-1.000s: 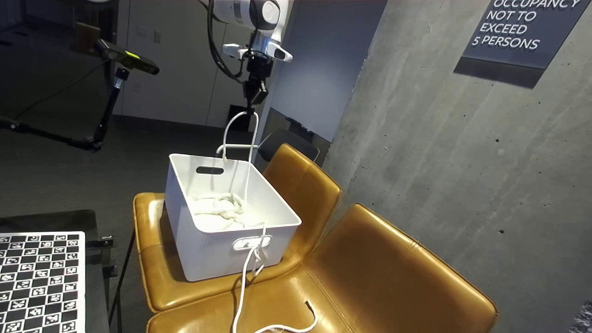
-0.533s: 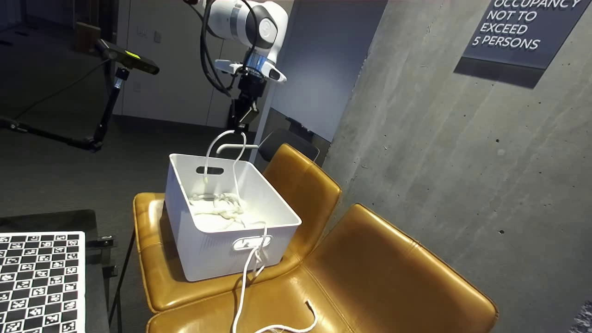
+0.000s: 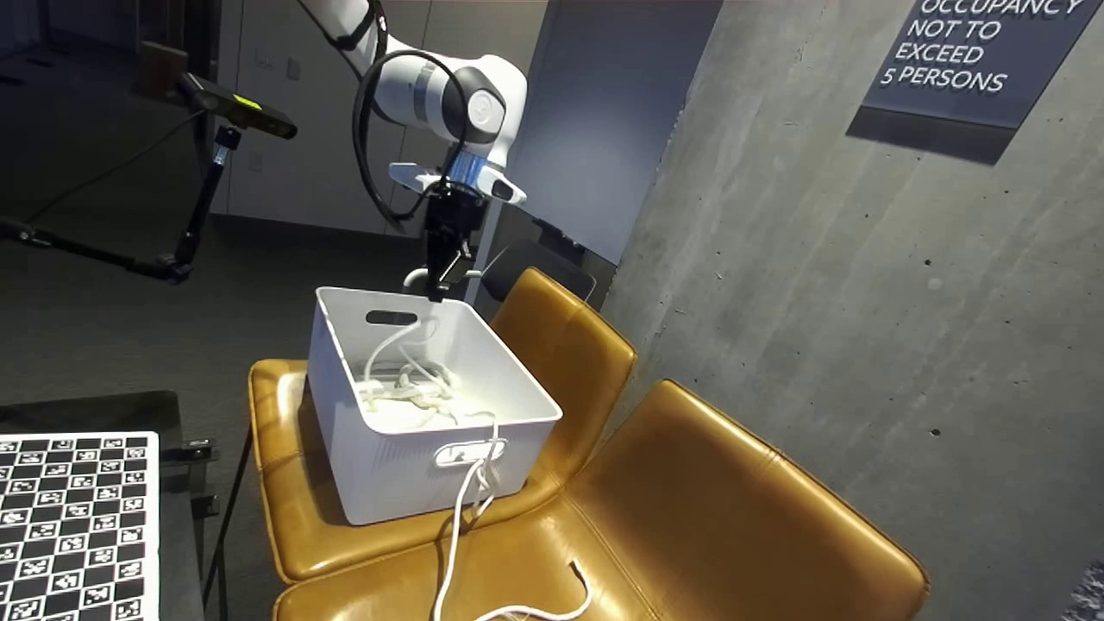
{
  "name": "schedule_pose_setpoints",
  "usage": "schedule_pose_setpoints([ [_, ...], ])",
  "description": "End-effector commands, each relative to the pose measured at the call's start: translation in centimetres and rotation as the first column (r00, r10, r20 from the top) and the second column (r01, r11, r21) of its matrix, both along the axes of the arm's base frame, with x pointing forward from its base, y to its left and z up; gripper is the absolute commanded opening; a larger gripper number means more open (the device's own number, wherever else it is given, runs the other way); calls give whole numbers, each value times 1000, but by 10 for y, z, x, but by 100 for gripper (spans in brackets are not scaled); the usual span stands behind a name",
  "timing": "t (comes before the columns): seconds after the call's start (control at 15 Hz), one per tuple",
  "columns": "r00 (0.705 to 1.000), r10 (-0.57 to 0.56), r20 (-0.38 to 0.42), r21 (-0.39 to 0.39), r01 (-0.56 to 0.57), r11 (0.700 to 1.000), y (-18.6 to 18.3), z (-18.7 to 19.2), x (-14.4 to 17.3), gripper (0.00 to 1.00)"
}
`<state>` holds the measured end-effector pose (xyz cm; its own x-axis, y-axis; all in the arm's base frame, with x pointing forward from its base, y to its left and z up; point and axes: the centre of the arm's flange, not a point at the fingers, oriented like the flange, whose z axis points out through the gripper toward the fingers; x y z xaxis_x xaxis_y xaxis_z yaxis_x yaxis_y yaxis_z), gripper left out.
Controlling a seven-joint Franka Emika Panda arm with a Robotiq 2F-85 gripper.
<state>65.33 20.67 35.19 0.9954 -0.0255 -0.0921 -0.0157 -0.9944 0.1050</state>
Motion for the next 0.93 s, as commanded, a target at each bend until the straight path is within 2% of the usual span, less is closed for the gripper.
schedule_pose_setpoints([
  [0.0,997,77,-23,59,-76,995,-28,3,11,51],
  [0.2,987,140,-76,70,-135,988,-65,5,26,72],
  [0.47,968,183,-171,41,-179,983,-116,-13,28,100],
  [0.6,936,285,-208,74,-275,958,-132,-26,32,100],
  [0.87,877,424,-224,27,-430,903,-135,-43,50,100],
])
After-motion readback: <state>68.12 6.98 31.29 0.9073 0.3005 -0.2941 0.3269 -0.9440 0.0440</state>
